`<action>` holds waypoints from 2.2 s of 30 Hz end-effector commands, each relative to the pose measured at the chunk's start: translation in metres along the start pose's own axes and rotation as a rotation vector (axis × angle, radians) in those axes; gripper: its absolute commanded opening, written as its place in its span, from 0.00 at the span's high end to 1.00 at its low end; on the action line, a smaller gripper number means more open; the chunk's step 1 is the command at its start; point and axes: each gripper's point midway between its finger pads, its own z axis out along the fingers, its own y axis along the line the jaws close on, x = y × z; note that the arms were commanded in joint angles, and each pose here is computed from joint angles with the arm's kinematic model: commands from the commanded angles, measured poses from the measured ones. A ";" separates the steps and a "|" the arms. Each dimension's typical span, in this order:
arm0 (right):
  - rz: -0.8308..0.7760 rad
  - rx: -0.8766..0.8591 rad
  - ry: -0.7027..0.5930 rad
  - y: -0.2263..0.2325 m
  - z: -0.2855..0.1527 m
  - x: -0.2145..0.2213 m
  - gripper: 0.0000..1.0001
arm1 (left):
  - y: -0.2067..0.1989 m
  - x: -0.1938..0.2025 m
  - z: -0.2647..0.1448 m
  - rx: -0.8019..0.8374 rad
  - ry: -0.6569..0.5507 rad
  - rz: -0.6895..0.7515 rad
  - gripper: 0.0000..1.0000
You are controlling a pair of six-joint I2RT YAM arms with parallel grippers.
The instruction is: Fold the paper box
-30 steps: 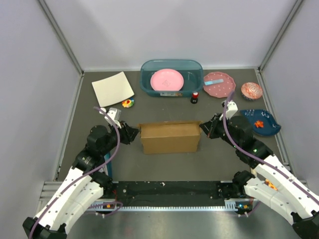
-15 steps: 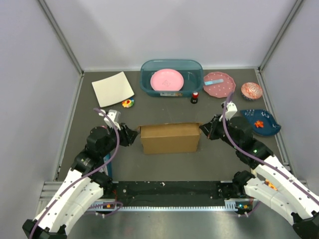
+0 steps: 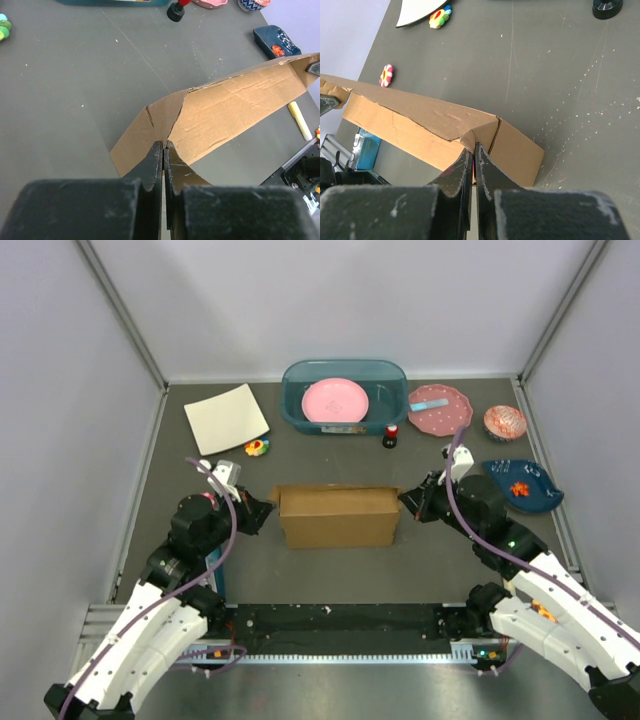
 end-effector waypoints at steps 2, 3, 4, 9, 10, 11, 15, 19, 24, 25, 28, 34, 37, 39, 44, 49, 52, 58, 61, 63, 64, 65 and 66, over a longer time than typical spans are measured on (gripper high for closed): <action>0.004 0.054 0.143 -0.016 -0.003 0.041 1.00 | -0.029 -0.035 -0.003 0.103 -0.085 -0.040 1.00; 0.003 0.056 0.145 -0.017 -0.003 0.042 1.00 | -0.030 -0.036 -0.003 0.109 -0.084 -0.045 1.00; 0.004 0.056 0.145 -0.017 -0.003 0.042 1.00 | -0.032 -0.036 -0.003 0.115 -0.084 -0.052 1.00; 0.004 0.056 0.145 -0.017 -0.003 0.042 1.00 | -0.036 -0.032 0.001 0.127 -0.047 -0.128 1.00; 0.004 0.056 0.147 -0.016 -0.003 0.042 1.00 | -0.038 -0.032 0.002 0.133 -0.040 -0.140 1.00; 0.007 0.057 0.147 -0.017 -0.003 0.042 1.00 | -0.038 -0.030 0.003 0.129 -0.029 -0.165 1.00; 0.002 0.058 0.146 -0.016 -0.003 0.042 1.00 | -0.040 -0.027 0.006 0.136 -0.008 -0.215 1.00; 0.001 0.059 0.148 -0.016 -0.003 0.043 1.00 | -0.035 -0.020 0.009 0.122 -0.008 -0.225 1.00; -0.003 0.059 0.148 -0.016 -0.003 0.043 1.00 | -0.024 -0.018 0.008 0.096 -0.063 -0.179 1.00; -0.001 0.058 0.148 -0.016 -0.003 0.043 1.00 | -0.021 -0.014 0.009 0.089 -0.062 -0.174 1.00; 0.000 0.058 0.144 -0.016 -0.003 0.042 1.00 | -0.018 -0.011 0.009 0.087 -0.081 -0.150 1.00; 0.000 0.058 0.143 -0.015 -0.003 0.041 1.00 | -0.009 -0.003 0.013 0.057 -0.085 -0.119 1.00; -0.002 0.057 0.145 -0.015 -0.003 0.042 1.00 | -0.003 -0.001 0.014 0.030 -0.097 -0.086 1.00; -0.002 0.059 0.144 -0.015 -0.003 0.042 1.00 | -0.001 -0.002 0.014 0.017 -0.110 -0.066 1.00; -0.003 0.059 0.142 -0.015 -0.003 0.041 1.00 | 0.008 -0.009 0.011 -0.031 -0.144 -0.016 1.00; -0.002 0.058 0.143 -0.015 -0.003 0.041 1.00 | 0.017 -0.013 0.008 -0.080 -0.179 0.012 1.00; -0.006 0.058 0.143 -0.015 -0.003 0.041 1.00 | 0.021 -0.013 0.008 -0.100 -0.188 0.019 1.00; -0.006 0.058 0.146 -0.016 -0.003 0.042 1.00 | 0.020 -0.010 0.010 -0.101 -0.180 0.021 1.00; -0.005 0.057 0.147 -0.015 -0.003 0.042 1.00 | 0.017 -0.008 0.012 -0.087 -0.175 0.007 1.00; -0.008 0.055 0.148 -0.015 -0.003 0.043 1.00 | 0.016 -0.005 0.014 -0.080 -0.167 -0.004 1.00; -0.011 0.055 0.146 -0.015 -0.003 0.043 1.00 | 0.013 -0.003 0.016 -0.065 -0.161 -0.015 1.00; -0.009 0.056 0.145 -0.015 -0.003 0.043 1.00 | 0.012 0.000 0.017 -0.058 -0.157 -0.020 1.00; -0.009 0.057 0.145 -0.015 -0.002 0.043 1.00 | 0.012 0.005 0.018 -0.059 -0.145 -0.020 1.00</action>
